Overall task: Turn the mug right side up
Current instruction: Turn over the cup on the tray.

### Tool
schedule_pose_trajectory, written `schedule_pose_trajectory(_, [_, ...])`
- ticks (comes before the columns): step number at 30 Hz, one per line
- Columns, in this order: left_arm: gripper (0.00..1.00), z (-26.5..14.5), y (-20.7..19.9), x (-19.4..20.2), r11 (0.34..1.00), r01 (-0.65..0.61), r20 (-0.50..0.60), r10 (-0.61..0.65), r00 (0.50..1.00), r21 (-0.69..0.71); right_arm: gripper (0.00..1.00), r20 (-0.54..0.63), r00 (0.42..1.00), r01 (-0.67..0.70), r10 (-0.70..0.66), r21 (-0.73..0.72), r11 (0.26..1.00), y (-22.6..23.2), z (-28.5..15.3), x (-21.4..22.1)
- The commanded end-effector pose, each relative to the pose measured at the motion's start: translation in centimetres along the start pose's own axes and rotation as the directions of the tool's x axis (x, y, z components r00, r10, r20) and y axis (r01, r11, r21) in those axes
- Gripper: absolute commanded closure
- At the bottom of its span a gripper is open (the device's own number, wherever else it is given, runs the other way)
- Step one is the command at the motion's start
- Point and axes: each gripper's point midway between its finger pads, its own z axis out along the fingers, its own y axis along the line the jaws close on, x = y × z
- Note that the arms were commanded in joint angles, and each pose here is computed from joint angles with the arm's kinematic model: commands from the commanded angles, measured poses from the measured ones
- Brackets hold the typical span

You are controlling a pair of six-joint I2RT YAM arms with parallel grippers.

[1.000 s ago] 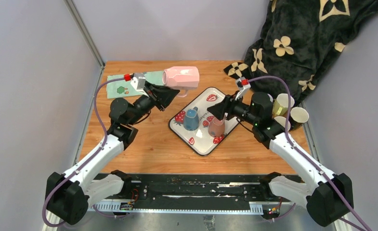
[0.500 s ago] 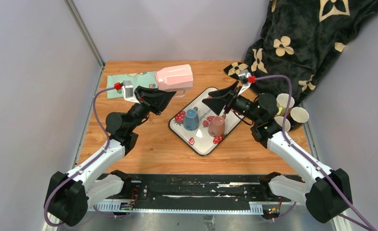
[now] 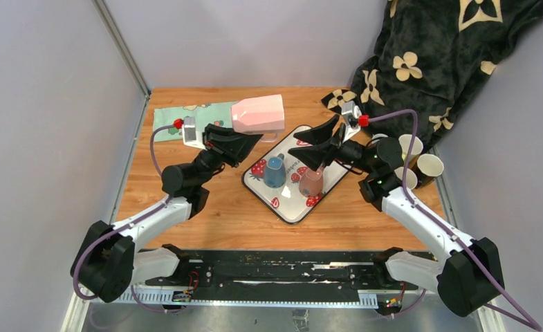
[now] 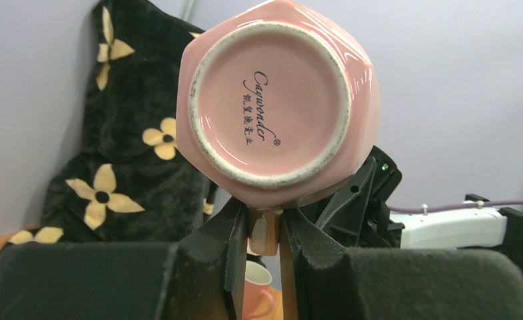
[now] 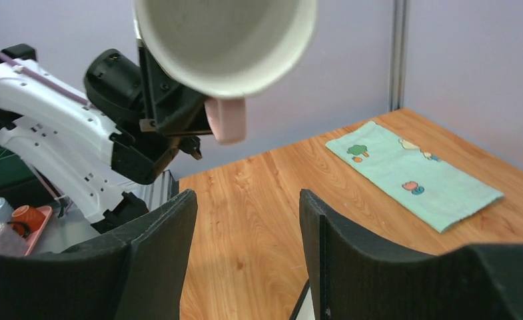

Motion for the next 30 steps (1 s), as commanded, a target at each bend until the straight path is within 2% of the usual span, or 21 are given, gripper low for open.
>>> schedule_pose_trajectory(1, [1.0,1.4,-4.4,-3.7,0.985,-0.064,0.138,0.042,0.99,0.16,0.37,0.086,0.987,0.152,-0.139,-0.162,0.975,3.6,0.4,-3.2])
schedule_pose_trajectory(16, [1.0,2.4,-5.8,-2.5,0.967,-0.059,0.079,0.041,0.996,0.246,0.4,0.097,0.988,0.136,-0.116,-0.224,0.965,4.2,1.1,-3.8])
schedule_pose_trajectory(30, [1.0,2.7,-5.7,-1.9,0.967,-0.064,0.076,0.047,0.996,0.246,0.48,0.178,0.984,0.038,0.009,-0.263,0.964,4.2,3.0,-5.2])
